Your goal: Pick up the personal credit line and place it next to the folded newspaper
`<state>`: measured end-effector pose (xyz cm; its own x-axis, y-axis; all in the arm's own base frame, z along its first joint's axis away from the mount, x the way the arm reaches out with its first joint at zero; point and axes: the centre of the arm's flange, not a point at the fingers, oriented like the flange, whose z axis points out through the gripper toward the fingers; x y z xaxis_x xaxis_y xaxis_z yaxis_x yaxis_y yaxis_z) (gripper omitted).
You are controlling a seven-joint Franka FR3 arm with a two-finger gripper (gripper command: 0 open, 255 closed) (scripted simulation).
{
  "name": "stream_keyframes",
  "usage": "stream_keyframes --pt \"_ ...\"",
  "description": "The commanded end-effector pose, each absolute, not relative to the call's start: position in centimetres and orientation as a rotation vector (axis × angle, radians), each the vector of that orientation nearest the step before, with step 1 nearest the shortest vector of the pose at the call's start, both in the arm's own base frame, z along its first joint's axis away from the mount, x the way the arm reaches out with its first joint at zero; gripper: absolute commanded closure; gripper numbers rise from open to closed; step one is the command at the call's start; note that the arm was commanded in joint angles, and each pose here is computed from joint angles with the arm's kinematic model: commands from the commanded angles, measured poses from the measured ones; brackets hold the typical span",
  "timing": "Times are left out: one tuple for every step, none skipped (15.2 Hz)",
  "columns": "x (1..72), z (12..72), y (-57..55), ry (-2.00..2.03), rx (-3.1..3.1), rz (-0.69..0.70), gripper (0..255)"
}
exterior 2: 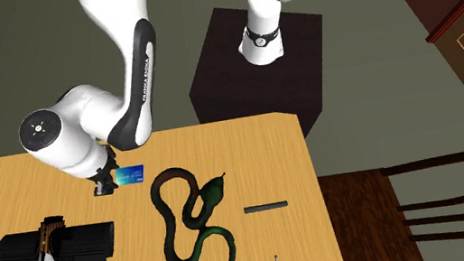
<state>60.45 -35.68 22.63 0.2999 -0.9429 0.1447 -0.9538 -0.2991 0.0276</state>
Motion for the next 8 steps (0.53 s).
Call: stream_keyframes --pt "61.8 22.5 -38.1 -1.790 2.444 0.153 255" --pt "62.4 22.5 -39.2 -1.790 2.444 0.153 255" --pt "63.4 22.5 -40.9 -1.790 2.444 0.153 255" --pt "63.4 22.0 -40.9 -1.790 2.444 0.153 255" --pt "63.4 21.4 -40.9 -1.790 2.444 0.153 255" --pt "63.4 20.9 -40.9 -1.790 2.444 0.153 255" --pt "63.4 20.4 -40.9 -1.790 2.444 0.153 255" --pt "63.4 19.9 -40.9 -1.790 2.444 0.153 255"
